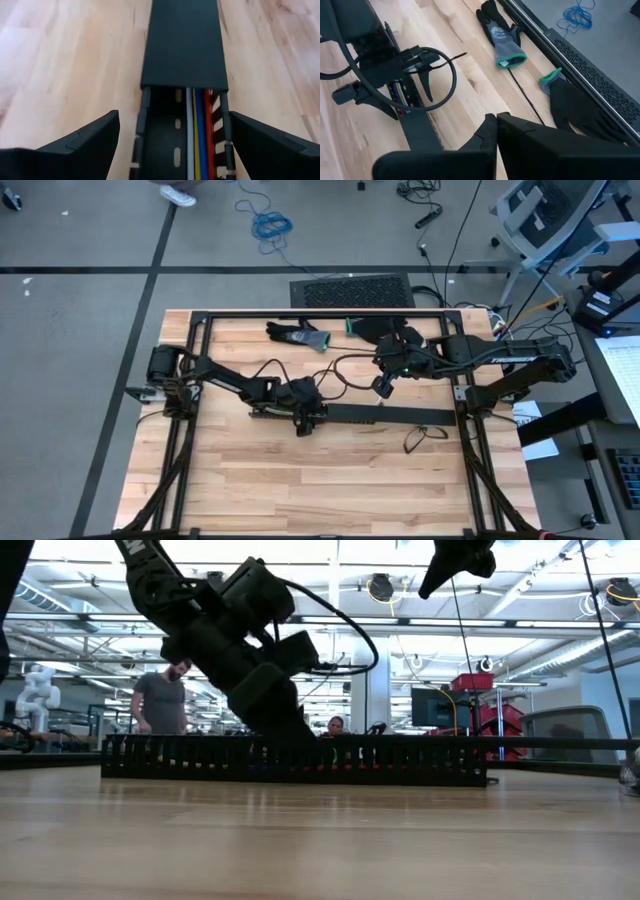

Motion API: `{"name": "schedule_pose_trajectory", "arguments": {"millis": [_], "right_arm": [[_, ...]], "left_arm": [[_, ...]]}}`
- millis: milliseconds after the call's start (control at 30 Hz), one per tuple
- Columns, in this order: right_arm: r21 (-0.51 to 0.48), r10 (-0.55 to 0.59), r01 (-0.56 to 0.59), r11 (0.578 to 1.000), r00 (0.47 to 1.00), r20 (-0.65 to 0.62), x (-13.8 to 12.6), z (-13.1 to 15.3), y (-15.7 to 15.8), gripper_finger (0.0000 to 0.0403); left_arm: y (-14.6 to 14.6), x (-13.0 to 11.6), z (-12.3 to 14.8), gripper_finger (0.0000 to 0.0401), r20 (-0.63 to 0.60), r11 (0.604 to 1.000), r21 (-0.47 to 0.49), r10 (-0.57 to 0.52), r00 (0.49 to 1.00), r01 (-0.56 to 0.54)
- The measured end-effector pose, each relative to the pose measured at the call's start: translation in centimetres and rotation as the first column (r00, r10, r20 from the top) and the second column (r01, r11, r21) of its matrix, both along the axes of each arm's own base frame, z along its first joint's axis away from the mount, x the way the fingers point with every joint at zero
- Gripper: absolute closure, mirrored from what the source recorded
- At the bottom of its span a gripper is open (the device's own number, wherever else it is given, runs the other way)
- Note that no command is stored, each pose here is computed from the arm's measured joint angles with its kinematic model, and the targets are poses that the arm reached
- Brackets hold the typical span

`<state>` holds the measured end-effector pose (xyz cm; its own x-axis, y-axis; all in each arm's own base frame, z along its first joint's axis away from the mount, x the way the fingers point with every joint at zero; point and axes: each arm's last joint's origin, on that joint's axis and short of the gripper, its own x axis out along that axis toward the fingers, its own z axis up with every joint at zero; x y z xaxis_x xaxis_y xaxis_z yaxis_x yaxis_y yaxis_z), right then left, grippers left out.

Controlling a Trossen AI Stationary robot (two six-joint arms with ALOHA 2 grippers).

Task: Ziptie cables
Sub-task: Close the black cable duct

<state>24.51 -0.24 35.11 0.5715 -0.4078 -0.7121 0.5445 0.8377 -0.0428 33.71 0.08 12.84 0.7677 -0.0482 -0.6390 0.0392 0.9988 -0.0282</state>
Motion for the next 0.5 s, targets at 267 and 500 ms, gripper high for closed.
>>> {"name": "schedule_pose_trajectory", "arguments": {"millis": [267, 500], "right_arm": [[0.001, 0.0, 0.0, 1.0, 1.0, 0.012, 0.09, 0.06, 0.0, 0.0403], [0.002, 0.001, -0.001, 1.0, 1.0, 0.023, 0.18, 0.12, 0.01, 0.0403]], "left_arm": [[0.0, 0.38, 0.33, 0.0061, 0.048, 1.0, -0.001, 0.001, 0.999, 0.0], [0.0, 0.35, 0.28, 0.0104, 0.038, 1.0, 0.0, 0.001, 0.999, -0.001]]}}
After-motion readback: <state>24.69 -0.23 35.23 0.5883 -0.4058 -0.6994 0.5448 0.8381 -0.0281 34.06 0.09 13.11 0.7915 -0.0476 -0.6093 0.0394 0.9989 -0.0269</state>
